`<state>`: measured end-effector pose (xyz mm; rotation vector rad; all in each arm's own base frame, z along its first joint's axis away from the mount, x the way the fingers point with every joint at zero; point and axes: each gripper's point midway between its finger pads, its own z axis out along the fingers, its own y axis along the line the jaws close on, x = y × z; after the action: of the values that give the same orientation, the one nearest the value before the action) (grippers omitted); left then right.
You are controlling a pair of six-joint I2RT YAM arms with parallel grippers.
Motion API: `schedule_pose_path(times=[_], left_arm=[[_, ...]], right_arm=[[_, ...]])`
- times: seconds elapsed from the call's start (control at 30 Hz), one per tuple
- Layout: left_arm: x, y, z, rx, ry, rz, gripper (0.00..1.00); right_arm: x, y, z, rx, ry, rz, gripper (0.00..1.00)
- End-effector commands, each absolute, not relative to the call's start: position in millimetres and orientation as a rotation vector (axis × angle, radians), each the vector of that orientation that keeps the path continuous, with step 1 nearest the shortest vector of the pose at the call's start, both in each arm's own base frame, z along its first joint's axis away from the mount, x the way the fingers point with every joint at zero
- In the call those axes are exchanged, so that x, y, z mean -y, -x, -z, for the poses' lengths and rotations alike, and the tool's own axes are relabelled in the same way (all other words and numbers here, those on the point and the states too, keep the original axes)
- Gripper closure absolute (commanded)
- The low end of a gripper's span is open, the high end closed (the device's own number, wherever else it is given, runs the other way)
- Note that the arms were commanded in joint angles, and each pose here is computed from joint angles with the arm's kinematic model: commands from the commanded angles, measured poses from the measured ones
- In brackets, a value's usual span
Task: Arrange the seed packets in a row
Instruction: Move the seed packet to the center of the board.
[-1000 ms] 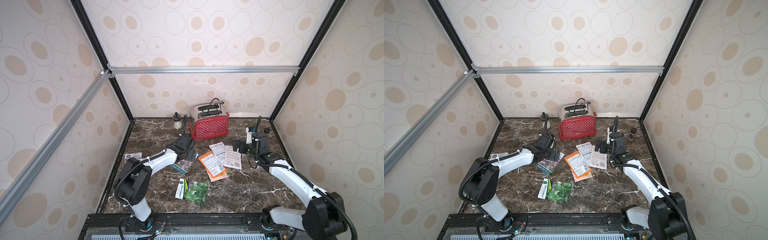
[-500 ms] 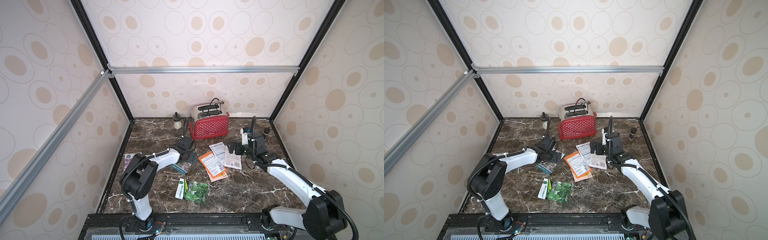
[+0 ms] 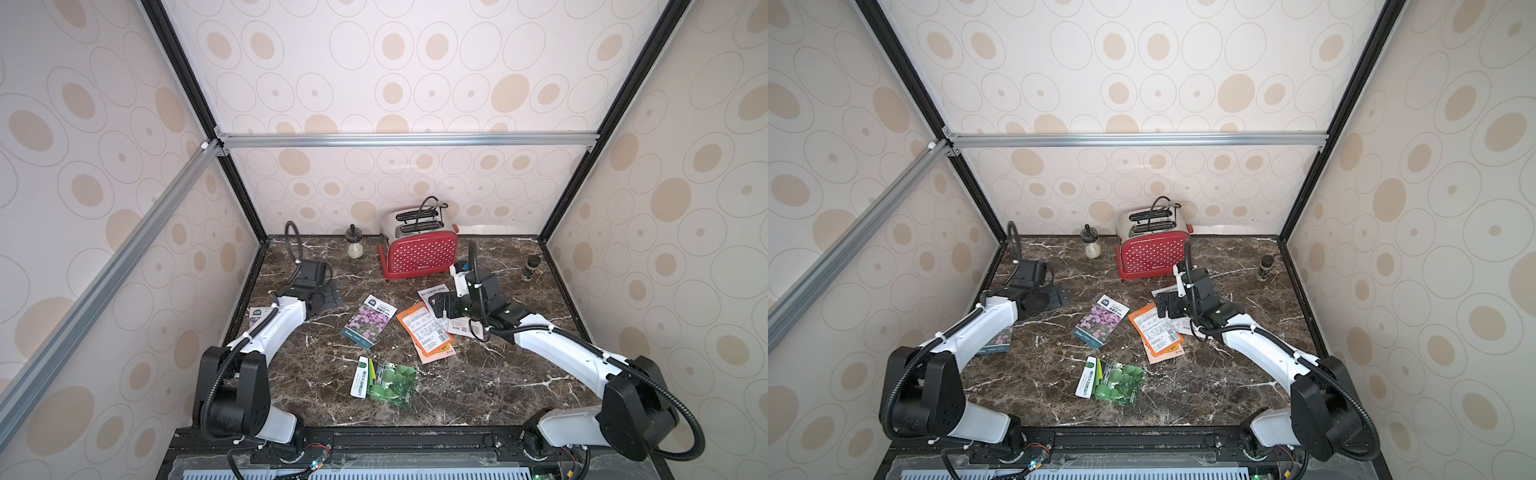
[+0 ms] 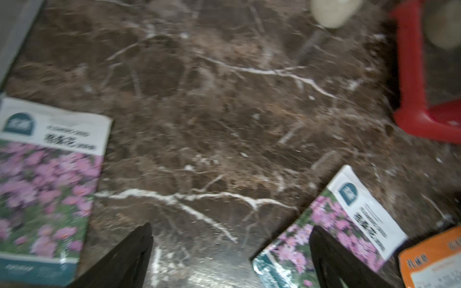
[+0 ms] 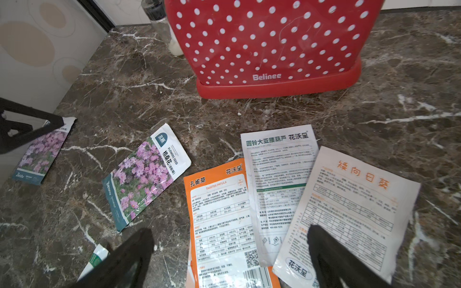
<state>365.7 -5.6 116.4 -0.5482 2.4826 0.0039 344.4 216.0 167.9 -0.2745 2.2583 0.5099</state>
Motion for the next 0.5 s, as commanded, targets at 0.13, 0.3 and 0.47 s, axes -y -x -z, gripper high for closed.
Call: schedule_pose_path(times=[0.13,0.3,0.47], left_arm=[[-66,-326,-85,-2.456,0.995,-0.087,0.02],[-94,-325,-70,-2.44,1.119,-0.109,0.02],[-106,-332,-63,-2.422,1.154,-0.147,0.01]], right_arm=[[-244,-324,-155,-2.246,0.363,-0.617,0.0],[-250,-313,-145,-2.261,0.396,-0.648,0.0],[-251,-311,-138,-2.263,0.404,-0.653,0.0]])
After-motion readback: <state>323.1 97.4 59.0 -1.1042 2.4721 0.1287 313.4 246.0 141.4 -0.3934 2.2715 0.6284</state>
